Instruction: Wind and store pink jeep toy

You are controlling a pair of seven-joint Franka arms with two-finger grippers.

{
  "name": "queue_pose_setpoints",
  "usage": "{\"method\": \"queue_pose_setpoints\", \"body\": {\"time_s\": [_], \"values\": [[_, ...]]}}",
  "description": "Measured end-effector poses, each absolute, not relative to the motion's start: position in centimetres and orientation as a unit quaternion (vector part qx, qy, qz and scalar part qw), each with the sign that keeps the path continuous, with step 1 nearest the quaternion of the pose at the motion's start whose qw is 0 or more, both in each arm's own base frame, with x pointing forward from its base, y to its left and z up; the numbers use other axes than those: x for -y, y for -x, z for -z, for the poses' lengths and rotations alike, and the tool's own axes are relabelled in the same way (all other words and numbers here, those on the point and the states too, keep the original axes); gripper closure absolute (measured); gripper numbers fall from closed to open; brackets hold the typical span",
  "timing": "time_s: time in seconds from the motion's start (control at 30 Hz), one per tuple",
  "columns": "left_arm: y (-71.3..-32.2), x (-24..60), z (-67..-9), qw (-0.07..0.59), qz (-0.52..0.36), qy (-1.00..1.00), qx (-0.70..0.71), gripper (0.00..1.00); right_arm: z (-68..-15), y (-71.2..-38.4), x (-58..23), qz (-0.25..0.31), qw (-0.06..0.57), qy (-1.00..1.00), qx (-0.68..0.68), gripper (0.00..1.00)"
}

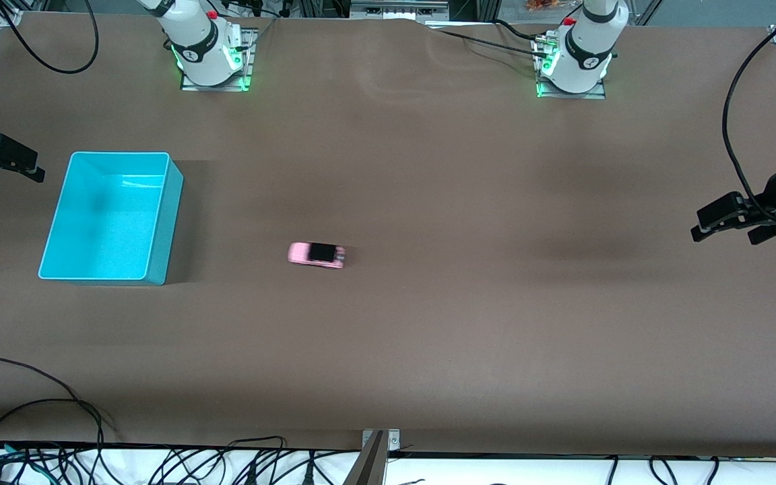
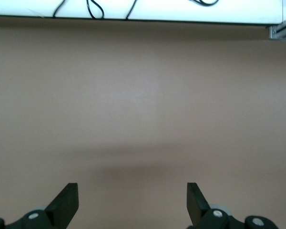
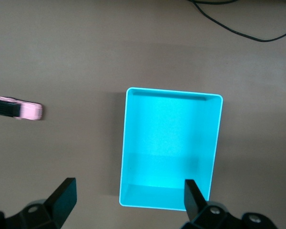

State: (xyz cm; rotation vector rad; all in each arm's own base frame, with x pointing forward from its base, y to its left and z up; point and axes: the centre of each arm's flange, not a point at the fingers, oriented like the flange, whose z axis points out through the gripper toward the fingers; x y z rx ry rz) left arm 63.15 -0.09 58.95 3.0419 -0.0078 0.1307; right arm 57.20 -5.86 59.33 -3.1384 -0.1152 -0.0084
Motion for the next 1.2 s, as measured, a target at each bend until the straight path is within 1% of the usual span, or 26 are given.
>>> {"method": "queue_pose_setpoints", "body": {"time_s": [0.33,1.2], "values": [[-62.7,1.8,-56.3,0.022,-0.013,-0.999,0.018,0.00,-59.2,-57.3,5.6,0.001,0.001,0.999,0.039,0.00],[-62.7,-0.6,-56.2,0.021,-0.013,-1.000,-0.004,0.00,-58.7,-57.6,4.7,-0.003,0.003,0.999,0.047,0.00]]}}
